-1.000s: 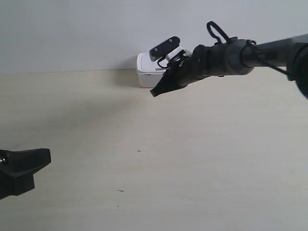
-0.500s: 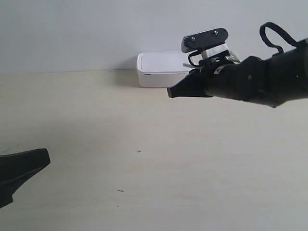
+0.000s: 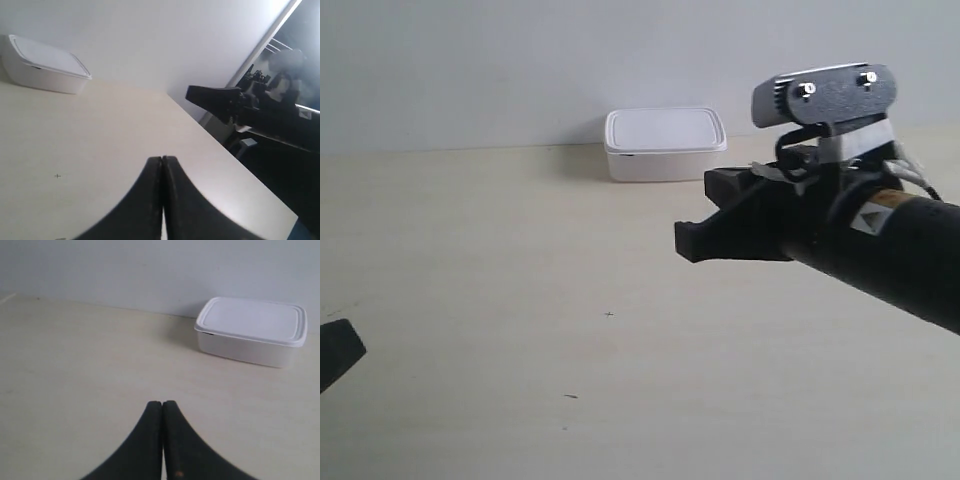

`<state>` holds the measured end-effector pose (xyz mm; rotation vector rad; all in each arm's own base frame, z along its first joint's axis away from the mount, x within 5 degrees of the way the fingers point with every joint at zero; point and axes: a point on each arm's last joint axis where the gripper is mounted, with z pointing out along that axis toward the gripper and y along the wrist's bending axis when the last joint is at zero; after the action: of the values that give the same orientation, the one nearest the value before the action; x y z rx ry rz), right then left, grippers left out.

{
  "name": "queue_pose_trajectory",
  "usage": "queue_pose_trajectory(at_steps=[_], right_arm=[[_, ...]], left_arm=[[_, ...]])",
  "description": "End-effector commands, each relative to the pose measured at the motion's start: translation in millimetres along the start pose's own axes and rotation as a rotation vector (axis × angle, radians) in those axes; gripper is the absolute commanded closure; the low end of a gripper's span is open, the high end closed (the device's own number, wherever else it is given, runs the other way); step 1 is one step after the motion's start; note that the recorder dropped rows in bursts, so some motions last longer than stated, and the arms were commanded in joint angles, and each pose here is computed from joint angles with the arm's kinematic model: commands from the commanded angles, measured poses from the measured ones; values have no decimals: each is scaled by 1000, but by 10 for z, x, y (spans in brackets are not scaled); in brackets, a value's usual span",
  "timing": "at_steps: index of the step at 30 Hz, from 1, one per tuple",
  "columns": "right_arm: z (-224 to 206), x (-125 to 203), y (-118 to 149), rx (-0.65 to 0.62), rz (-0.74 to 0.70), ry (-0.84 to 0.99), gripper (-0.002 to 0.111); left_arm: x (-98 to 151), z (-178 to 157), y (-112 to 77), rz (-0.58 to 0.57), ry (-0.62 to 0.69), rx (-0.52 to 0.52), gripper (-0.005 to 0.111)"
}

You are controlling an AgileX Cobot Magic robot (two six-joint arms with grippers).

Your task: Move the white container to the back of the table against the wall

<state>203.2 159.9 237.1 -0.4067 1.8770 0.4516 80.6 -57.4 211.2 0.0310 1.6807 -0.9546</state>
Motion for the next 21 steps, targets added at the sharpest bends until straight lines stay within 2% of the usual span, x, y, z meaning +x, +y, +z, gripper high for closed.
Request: queue_pose_trajectory(at_steps=[1, 10, 21], right_arm=[[-373, -13, 33, -53, 51, -73, 108], [-1026, 90, -30, -156, 118, -150, 108], [-1592, 291, -169, -249, 190, -295, 108]], left_arm=[[5, -65, 14, 6, -17, -22, 107], [-26, -149, -56, 59, -68, 38, 107], [-103, -339, -169, 110, -218, 138, 107]])
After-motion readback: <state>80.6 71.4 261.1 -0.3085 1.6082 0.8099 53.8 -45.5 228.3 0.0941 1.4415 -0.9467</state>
